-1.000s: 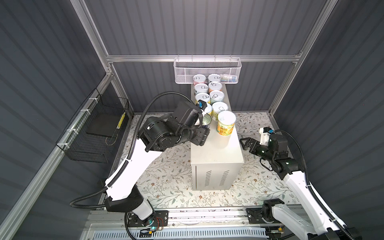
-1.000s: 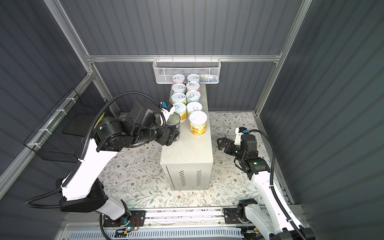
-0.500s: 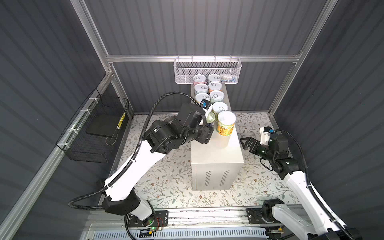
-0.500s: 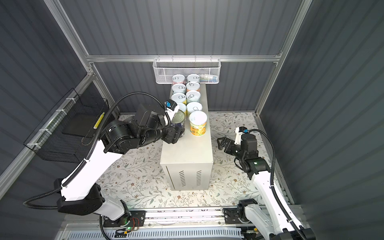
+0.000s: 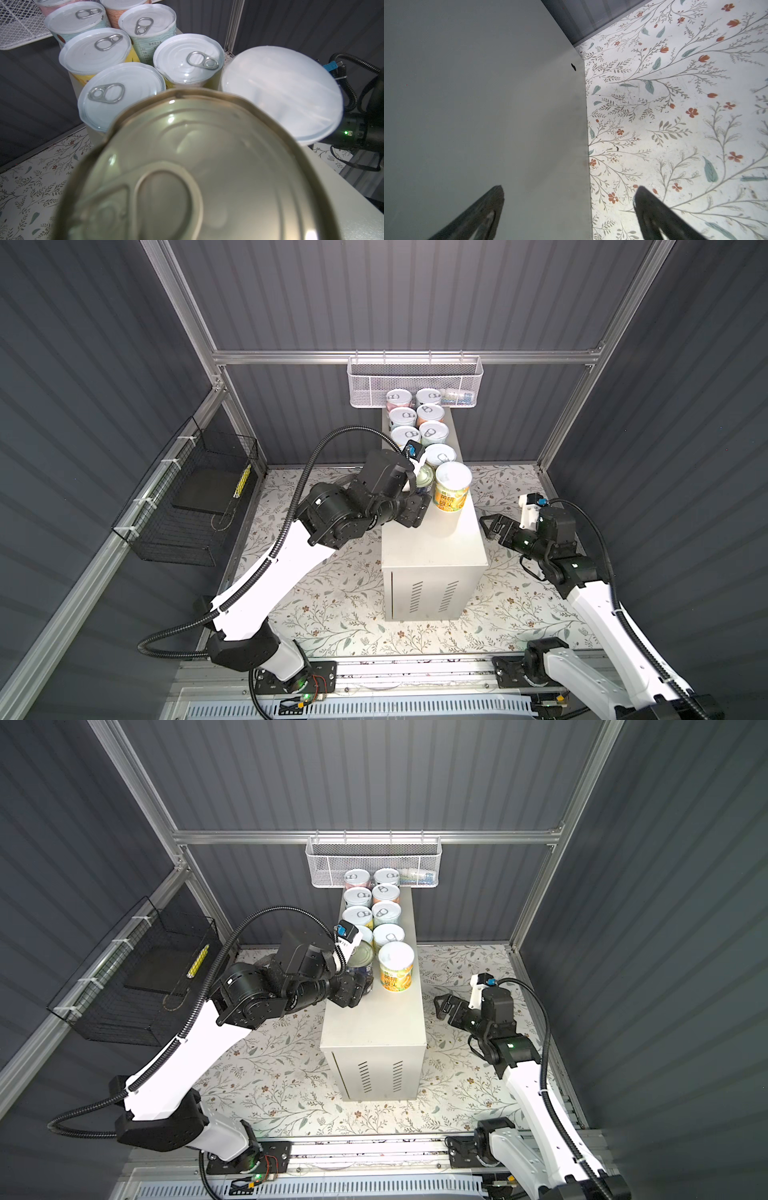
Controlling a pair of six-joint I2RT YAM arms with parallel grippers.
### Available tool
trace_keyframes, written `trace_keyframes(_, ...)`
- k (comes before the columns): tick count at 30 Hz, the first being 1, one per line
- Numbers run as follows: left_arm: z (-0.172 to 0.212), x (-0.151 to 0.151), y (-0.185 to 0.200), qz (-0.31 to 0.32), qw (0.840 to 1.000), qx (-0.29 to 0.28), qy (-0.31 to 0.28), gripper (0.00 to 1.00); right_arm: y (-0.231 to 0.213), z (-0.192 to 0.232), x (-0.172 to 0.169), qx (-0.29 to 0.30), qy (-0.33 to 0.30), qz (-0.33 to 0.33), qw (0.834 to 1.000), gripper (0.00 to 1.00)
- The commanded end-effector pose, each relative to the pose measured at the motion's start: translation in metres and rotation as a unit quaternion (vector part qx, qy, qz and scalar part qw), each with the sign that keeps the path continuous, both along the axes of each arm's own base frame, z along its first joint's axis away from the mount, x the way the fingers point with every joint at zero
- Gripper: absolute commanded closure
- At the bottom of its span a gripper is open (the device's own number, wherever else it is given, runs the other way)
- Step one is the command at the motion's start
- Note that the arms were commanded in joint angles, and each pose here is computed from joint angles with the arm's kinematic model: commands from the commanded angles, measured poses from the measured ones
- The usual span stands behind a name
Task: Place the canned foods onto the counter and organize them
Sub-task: 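Lower the tomato can beside the orange can with the left gripper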
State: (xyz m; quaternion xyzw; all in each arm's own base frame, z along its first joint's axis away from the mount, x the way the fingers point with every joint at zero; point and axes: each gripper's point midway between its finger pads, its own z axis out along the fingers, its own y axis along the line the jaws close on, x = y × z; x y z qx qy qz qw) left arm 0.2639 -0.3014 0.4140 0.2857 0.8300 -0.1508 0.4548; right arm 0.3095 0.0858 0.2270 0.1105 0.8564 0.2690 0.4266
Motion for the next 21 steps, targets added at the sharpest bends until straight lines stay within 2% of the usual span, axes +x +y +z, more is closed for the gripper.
trace_keyframes(1,0.039,0.009,0.004,0.011,0.997,-0.067,-0.043,1.0,0.001,0.014,0.002,-0.001,-0.018,0.006,1.0,0.01)
trace_keyframes(9,0.029,0.023,0.01,0.013,0.997,-0.077,-0.017,1.0,0.001,0.014,0.002,-0.003,-0.018,0.006,1.0,0.01)
trace_keyframes(21,0.025,0.018,-0.008,-0.031,0.996,-0.083,0.004,1.0,0.0,0.016,0.005,-0.008,-0.02,0.007,1.0,0.01)
